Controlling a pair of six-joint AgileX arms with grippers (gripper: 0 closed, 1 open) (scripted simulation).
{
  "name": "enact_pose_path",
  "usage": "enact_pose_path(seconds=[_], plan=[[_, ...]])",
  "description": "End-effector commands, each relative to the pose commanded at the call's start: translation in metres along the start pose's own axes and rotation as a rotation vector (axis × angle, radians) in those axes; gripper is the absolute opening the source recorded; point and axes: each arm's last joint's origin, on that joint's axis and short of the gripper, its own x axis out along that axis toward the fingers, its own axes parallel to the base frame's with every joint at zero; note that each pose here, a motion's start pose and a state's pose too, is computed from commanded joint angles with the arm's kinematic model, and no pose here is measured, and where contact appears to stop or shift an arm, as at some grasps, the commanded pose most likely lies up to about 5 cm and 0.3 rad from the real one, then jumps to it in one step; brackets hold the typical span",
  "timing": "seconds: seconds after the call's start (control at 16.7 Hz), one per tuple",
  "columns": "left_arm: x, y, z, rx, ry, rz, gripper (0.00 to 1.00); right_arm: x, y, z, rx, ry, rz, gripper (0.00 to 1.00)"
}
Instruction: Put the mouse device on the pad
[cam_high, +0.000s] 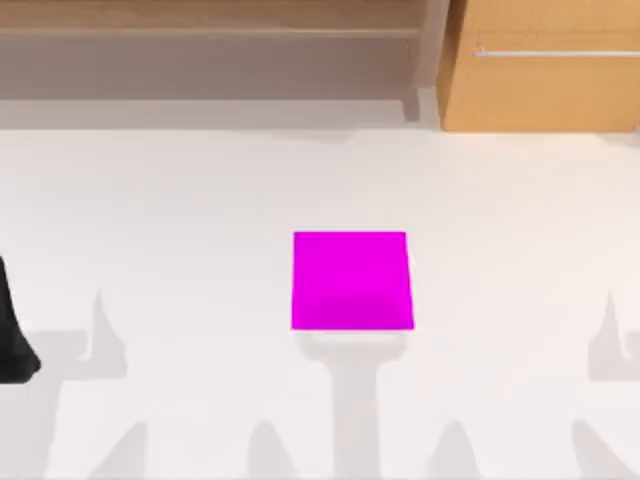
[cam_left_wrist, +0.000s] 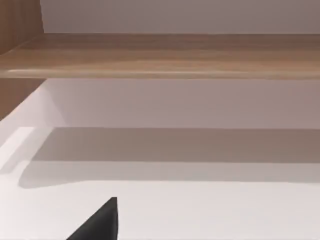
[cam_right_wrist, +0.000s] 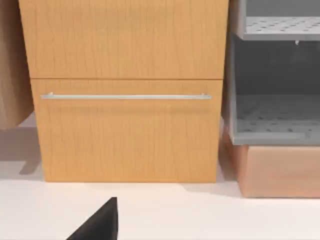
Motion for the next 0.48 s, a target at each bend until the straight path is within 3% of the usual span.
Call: enact_pose_path(seconds=[0.24, 0.48], plan=[[0.000, 0.000, 0.000, 0.000, 0.000, 0.000, 1.00, 0.000, -0.001, 0.004, -0.033, 0.037, -0.010, 1.00], [0.000, 0.000, 0.000, 0.000, 0.000, 0.000, 1.00, 0.006, -0.006, 0.018, -0.218, 0.252, -0.026, 1.00]])
